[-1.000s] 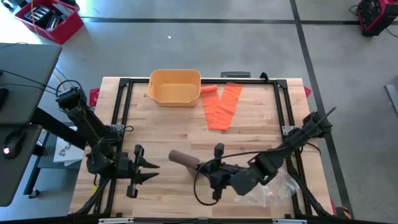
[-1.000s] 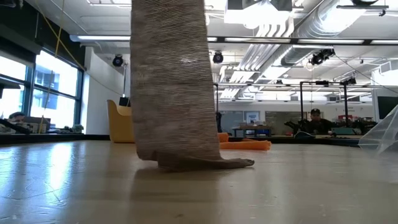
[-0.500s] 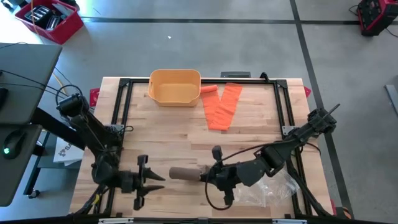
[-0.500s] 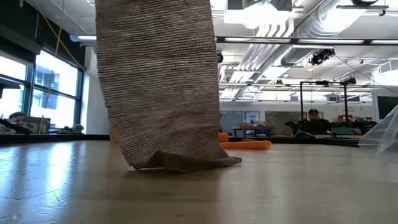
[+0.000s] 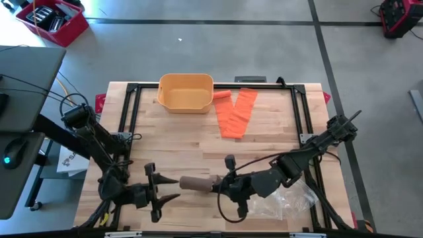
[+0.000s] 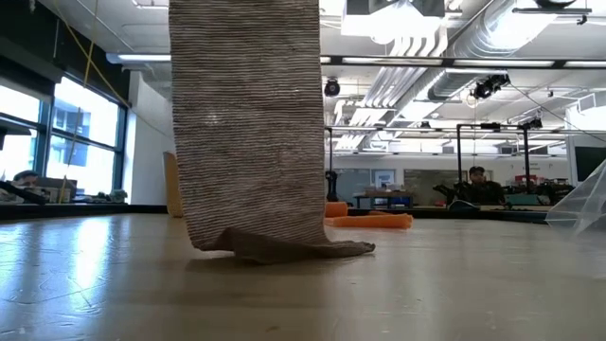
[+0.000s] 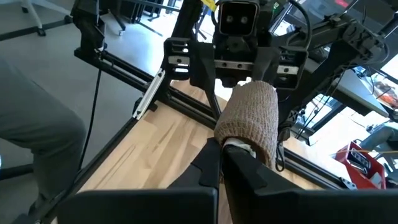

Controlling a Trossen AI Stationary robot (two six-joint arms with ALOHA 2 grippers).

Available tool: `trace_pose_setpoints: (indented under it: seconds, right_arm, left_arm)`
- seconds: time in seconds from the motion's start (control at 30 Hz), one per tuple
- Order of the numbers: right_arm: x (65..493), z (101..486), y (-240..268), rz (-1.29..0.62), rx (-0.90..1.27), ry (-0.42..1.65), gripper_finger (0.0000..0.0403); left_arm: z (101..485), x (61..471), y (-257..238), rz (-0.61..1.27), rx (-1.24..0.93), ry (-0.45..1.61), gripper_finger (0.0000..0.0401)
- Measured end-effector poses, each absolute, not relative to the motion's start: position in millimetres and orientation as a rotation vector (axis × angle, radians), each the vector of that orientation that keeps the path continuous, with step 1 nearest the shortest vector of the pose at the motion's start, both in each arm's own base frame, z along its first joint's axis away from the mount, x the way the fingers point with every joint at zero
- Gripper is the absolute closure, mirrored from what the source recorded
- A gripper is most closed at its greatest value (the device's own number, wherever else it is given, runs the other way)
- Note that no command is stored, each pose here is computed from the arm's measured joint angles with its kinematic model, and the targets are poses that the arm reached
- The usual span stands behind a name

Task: Roll bandage
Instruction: Roll the brown bandage

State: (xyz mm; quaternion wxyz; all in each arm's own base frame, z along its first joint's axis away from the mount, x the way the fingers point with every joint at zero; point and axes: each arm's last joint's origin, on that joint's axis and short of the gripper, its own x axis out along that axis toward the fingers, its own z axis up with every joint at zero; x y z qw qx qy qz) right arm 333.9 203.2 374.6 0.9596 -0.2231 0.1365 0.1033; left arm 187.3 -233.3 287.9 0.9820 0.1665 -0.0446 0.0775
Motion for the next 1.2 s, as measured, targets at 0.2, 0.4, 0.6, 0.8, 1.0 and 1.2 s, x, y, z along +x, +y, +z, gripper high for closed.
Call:
trace_pose_setpoints:
  seconds: [0.2,0.4,0.6,0.8,1.0,1.2]
  right_arm:
    - [336.7,374.7,198.3,0.186,-0.453,0.280,0.0402]
    - [337.7,374.7,196.6,0.180,-0.453,0.281,0.0402]
    - [337.5,374.7,196.9,0.184,-0.453,0.281,0.0402]
    - [336.9,374.6,198.0,0.192,-0.453,0.280,0.0402]
    - [336.2,374.6,198.9,0.183,-0.457,0.281,0.0402]
    - [336.4,373.7,198.5,0.181,-0.456,0.288,0.0402]
  left_arm:
    - [288.1,204.5,-219.7,0.183,0.151,-0.109,0.0149]
    - [288.2,212.9,-211.7,0.215,0.139,-0.110,0.0152]
    - [288.3,216.3,-208.4,0.222,0.098,-0.116,0.0211]
    - [288.4,219.3,-206.4,0.204,0.092,-0.124,0.0312]
    - [287.8,212.2,-212.5,0.211,0.141,-0.109,0.0389]
    - [288.0,205.7,-217.3,0.220,0.171,-0.097,0.0389]
